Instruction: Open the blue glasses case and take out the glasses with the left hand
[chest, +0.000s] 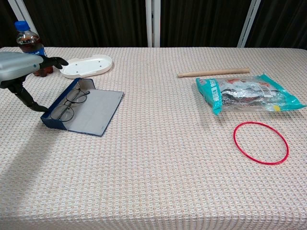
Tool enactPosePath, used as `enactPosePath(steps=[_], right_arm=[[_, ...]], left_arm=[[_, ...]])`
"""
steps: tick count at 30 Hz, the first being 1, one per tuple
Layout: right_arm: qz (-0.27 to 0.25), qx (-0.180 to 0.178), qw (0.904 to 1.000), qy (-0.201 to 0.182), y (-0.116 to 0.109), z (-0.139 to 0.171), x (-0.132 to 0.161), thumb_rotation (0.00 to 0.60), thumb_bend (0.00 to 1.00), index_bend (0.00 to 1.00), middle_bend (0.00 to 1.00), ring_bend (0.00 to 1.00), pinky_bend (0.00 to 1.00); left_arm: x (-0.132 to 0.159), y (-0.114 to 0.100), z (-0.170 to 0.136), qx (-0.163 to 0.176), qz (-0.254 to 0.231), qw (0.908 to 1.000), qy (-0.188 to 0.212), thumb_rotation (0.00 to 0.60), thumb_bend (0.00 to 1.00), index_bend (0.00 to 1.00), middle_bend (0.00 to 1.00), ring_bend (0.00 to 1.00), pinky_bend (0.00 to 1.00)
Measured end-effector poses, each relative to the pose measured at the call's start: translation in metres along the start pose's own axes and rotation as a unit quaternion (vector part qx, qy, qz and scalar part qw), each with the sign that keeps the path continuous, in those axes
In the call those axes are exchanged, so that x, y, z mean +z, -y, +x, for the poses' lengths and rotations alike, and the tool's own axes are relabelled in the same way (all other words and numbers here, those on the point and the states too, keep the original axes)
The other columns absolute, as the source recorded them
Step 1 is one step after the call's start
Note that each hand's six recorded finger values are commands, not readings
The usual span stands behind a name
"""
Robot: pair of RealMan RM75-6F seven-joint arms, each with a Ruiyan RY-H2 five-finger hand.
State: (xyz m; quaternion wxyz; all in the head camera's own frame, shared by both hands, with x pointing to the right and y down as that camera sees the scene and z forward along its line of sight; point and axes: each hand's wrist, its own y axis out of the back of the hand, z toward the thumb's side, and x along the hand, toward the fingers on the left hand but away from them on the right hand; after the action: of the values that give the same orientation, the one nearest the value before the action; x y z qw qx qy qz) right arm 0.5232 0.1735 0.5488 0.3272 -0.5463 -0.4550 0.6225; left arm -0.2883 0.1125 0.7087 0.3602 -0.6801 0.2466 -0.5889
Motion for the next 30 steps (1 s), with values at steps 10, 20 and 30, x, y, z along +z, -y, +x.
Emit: enactPosePath(steps=[10,20,30], right_arm=[[0.000,0.001,1.0000,0.007,0.001,0.000,-0.002,0.600,0.32,0.00,0.00,0.00,0.00],[-0.005,0.003,1.0000,0.007,0.002,-0.002,-0.003,0.600,0.32,0.00,0.00,0.00,0.00],[-0.011,-0.008,0.9998,0.014,-0.006,-0.001,-0.010,0.600,0.32,0.00,0.00,0.00,0.00]], left_arm=[[-0.003,-0.015,-0.004,0.018,-0.089,0.9958,-0.008,0.600,0.09,0.04,0.07,0.00,0.08],[0.039,-0.004,-0.009,0.004,-0.112,0.9931,0.035,0.600,0.09,0.04,0.07,0.00,0.08],[0.061,0.019,-0.007,-0.005,-0.113,0.9925,0.044,0.600,0.09,0.04,0.07,0.00,0.07]])
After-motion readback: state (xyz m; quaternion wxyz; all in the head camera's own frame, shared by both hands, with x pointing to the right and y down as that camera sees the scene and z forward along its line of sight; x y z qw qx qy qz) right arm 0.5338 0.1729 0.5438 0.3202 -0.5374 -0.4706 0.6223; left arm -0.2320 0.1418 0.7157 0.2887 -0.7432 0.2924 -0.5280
